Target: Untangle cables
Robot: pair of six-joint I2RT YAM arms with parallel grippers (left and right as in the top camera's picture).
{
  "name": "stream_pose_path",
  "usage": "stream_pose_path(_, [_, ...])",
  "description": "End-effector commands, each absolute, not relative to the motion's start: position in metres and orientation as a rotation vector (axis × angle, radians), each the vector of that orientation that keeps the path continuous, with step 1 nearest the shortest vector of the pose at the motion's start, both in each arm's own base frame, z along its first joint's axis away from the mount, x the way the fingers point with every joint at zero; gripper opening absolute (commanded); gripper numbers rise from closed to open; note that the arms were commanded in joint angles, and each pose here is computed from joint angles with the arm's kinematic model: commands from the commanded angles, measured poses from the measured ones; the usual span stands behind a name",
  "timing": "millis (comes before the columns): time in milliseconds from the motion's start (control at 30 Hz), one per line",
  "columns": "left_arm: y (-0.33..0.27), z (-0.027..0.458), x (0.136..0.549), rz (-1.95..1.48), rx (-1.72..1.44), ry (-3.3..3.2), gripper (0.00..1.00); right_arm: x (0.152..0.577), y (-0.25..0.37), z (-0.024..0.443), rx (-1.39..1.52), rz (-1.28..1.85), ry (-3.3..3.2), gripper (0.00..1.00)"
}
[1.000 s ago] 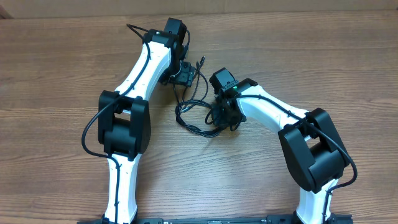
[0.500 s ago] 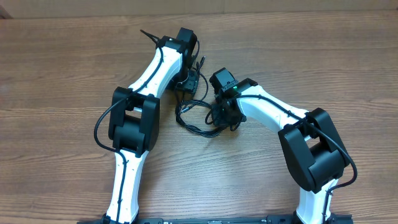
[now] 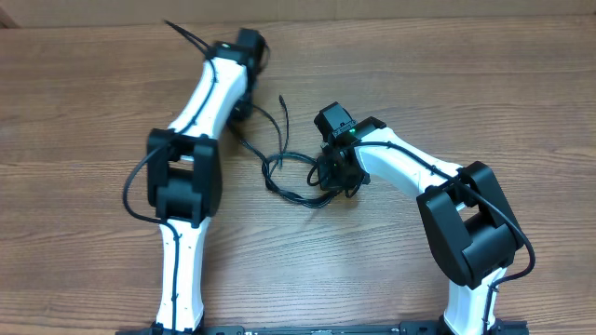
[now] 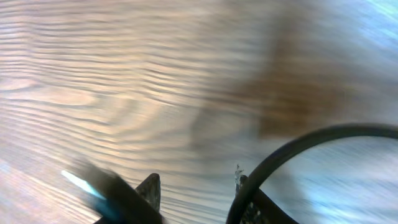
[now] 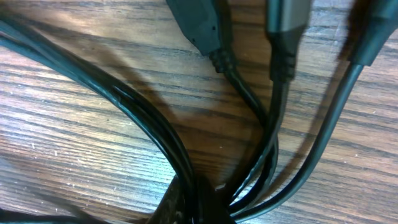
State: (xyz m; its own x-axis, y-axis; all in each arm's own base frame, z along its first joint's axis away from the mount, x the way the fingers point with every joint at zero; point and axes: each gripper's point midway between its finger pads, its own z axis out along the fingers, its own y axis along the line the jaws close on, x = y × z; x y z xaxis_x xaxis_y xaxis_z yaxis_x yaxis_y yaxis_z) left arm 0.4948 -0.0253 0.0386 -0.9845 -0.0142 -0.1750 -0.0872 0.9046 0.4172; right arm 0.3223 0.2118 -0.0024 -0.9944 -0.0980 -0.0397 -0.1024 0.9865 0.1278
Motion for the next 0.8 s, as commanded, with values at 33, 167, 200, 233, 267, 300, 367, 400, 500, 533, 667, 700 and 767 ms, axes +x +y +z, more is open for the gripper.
stream_pose_path(33, [0.035,0.053,0.504,0.721,-0.347,2.829,0.41,0.295,0.189,-0.042,-0.109,0.058,3.227,0.04])
stream_pose_path(167, [0.059,0.041,0.497,0.584,-0.468,2.894,0.41,0.293,0.186,-0.043,-0.110,0.042,3.229,0.04])
stream_pose_path(200, [0.063,0.039,0.495,0.546,-0.495,2.909,0.40,0.293,0.186,-0.043,-0.110,0.043,3.229,0.04])
stream_pose_path(233, [0.068,0.036,0.493,0.512,-0.526,2.921,0.41,0.293,0.186,-0.043,-0.110,0.043,3.229,0.04])
stream_pose_path(267, [0.073,0.034,0.490,0.475,-0.580,2.927,0.42,0.293,0.187,-0.043,-0.110,0.044,3.229,0.04])
stream_pose_path(300, [0.075,0.031,0.489,0.436,-0.609,2.937,0.44,0.293,0.187,-0.043,-0.110,0.044,3.229,0.04])
stream_pose_path(367, [0.082,0.030,0.487,0.379,-0.648,2.946,0.48,0.293,0.187,-0.043,-0.110,0.045,3.227,0.04])
stream_pose_path(400, [0.086,0.031,0.487,0.371,-0.664,2.942,0.50,0.294,0.187,-0.043,-0.110,0.047,3.226,0.04])
stream_pose_path(500, [0.095,0.046,0.488,0.344,-0.701,2.929,0.54,0.295,0.188,-0.043,-0.112,0.052,3.219,0.04])
stream_pose_path(533, [0.095,0.053,0.490,0.317,-0.707,2.926,0.56,0.295,0.188,-0.043,-0.112,0.052,3.219,0.04])
stream_pose_path(667, [0.076,0.091,0.498,0.120,-0.696,2.908,0.57,0.296,0.189,-0.039,-0.113,0.049,3.224,0.04])
stream_pose_path(700, [0.068,0.102,0.500,0.060,-0.684,2.905,0.57,0.297,0.189,-0.036,-0.113,0.047,3.226,0.04])
stream_pose_path(767, [0.051,0.119,0.500,-0.045,-0.652,2.907,0.58,0.301,0.192,-0.027,-0.120,0.045,3.230,0.04])
